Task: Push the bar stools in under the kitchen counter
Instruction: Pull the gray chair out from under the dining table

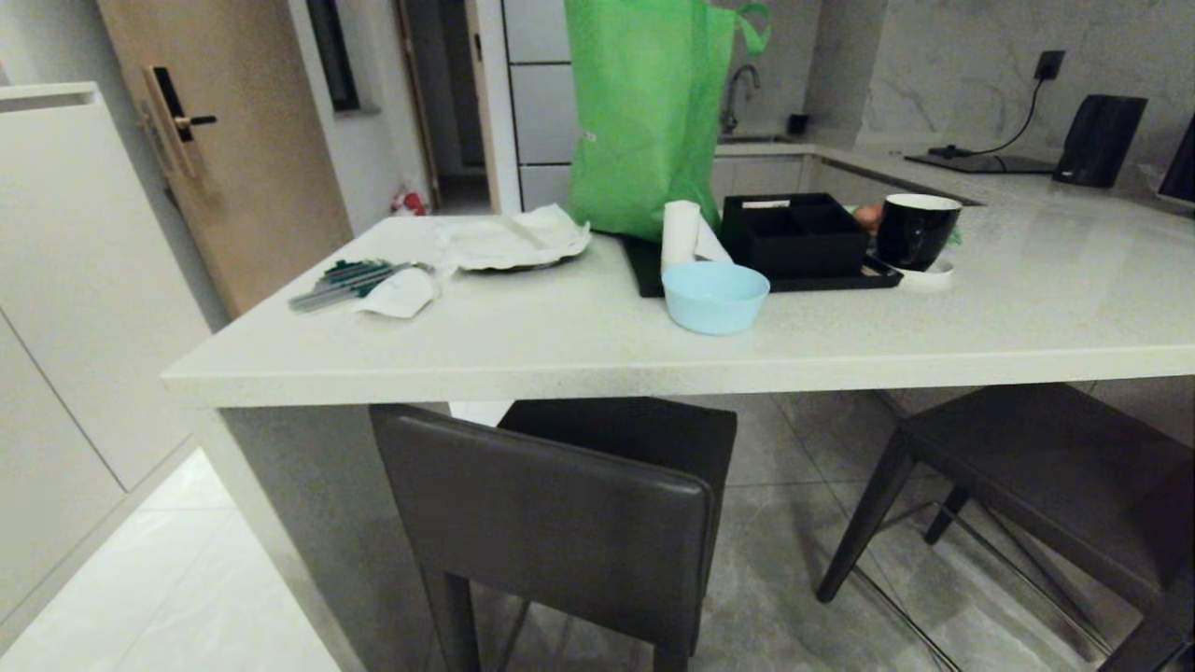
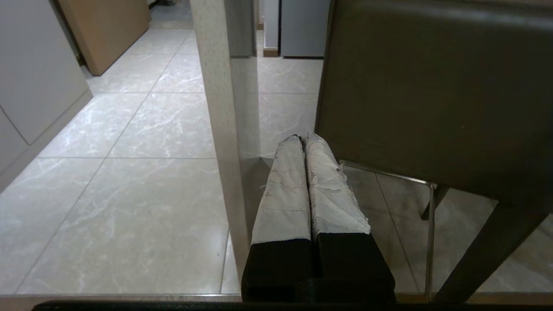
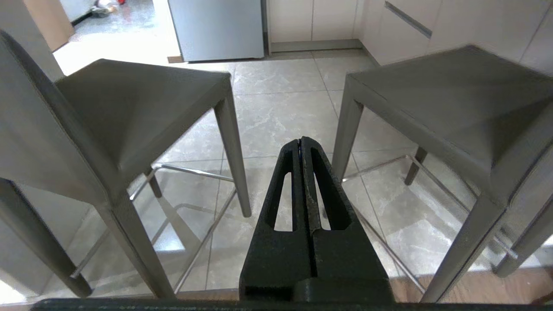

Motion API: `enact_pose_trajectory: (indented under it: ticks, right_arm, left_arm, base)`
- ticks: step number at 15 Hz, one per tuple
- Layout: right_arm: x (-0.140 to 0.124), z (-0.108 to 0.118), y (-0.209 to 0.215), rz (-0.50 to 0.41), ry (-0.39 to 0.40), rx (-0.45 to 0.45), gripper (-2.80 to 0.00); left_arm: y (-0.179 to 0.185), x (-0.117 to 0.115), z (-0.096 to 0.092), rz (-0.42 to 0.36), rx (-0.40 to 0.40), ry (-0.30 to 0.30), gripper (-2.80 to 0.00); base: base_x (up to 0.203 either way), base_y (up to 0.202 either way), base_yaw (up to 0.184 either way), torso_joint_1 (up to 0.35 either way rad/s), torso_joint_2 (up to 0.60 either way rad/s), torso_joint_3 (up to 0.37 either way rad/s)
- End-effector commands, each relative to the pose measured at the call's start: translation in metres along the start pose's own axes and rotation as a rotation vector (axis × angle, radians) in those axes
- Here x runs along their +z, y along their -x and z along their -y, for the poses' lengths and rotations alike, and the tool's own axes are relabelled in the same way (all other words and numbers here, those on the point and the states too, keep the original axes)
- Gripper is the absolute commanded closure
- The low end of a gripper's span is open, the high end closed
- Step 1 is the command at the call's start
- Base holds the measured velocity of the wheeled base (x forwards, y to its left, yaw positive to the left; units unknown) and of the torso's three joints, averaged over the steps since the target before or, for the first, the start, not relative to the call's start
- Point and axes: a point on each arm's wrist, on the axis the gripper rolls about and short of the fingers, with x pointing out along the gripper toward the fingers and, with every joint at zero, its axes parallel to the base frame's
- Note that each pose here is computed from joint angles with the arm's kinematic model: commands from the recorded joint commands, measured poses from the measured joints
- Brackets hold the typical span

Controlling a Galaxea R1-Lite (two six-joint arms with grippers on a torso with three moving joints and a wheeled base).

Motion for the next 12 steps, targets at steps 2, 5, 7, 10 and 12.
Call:
enact_pose_trajectory:
  ticks: [2, 5, 7, 10, 12]
  right_arm:
    - [0.0, 0.0, 0.0, 0.0, 0.0, 0.001, 0.0]
    - [0.0, 0.0, 0.0, 0.0, 0.0, 0.001, 0.0]
    - [0.0, 0.0, 0.0, 0.0, 0.001, 0.001, 0.0]
    - [0.0001, 0.0, 0.0, 0.002, 0.003, 0.001, 0.0]
    - [0.0001, 0.0, 0.0, 0.002, 0.005, 0.003, 0.0]
  left_arm:
    - [0.0, -0.0009, 0.0, 0.001, 0.001, 0.001, 0.0]
    - [0.0001, -0.0009, 0.0, 0.002, 0.001, 0.001, 0.0]
    - [0.0001, -0.0009, 0.0, 0.002, -0.001, 0.001, 0.0]
    - [0.0005, -0.0014, 0.0, -0.015, 0.001, -0.001, 0.0]
    - [0.0009, -0.0011, 0.0, -0.015, 0.002, -0.002, 0.0]
  base:
    - [0.0, 0.0, 0.0, -0.161, 0.43, 0.256]
    - [0.0, 0.0, 0.0, -0.168, 0.46, 0.285]
    - [0.0, 0.0, 0.0, -0.154, 0.45, 0.296]
    - [0.0, 0.0, 0.0, -0.093, 0.29, 0.192]
    - [0.0, 0.0, 0.0, -0.017, 0.07, 0.052]
